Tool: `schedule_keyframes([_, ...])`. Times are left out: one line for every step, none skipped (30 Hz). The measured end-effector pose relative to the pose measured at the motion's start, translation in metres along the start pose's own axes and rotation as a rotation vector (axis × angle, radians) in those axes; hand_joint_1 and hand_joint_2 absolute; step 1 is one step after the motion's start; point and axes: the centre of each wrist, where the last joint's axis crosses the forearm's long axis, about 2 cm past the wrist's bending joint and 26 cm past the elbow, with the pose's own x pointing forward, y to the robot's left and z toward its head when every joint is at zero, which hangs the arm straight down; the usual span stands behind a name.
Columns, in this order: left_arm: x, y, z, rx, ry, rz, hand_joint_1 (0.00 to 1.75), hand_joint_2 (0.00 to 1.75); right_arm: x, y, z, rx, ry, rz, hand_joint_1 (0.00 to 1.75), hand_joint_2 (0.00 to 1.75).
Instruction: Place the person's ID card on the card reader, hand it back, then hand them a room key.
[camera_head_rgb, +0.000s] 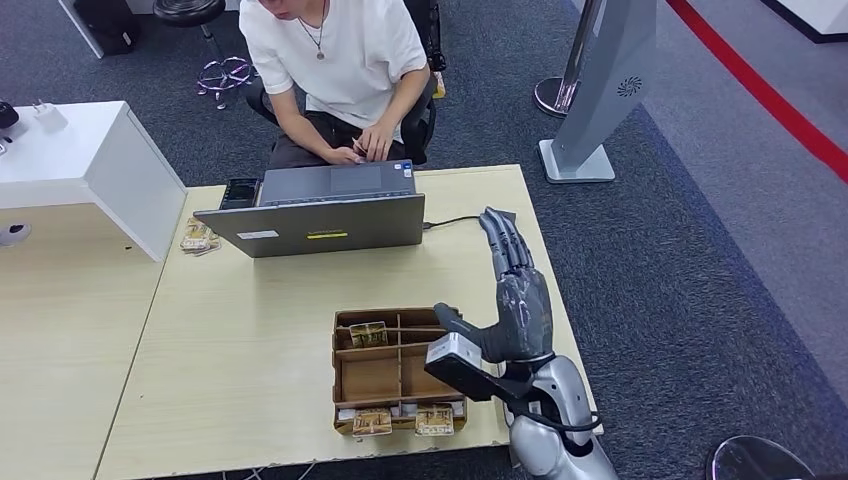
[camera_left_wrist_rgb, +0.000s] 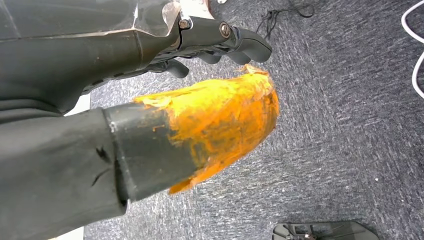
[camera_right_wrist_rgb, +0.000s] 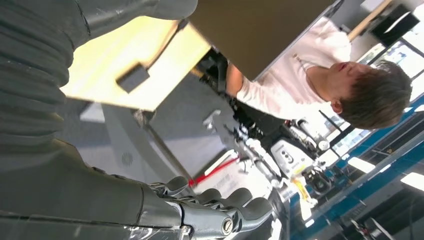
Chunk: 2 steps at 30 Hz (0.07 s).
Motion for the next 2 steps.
schedule_keyframes([-0.0006, -0.0001, 0.0001, 0.001, 0.002, 0.003, 0.00, 0.00, -0.0003, -0.0024, 0.0045, -0.003, 0.013, -0.027, 0.00, 1.75])
schedule_keyframes([-0.0009, -0.0002, 0.0002, 0.002, 0.003, 0.004, 0.00, 0.00, -0.0004, -0.0037, 0.0069, -0.004, 0.020, -0.041, 0.00, 1.75])
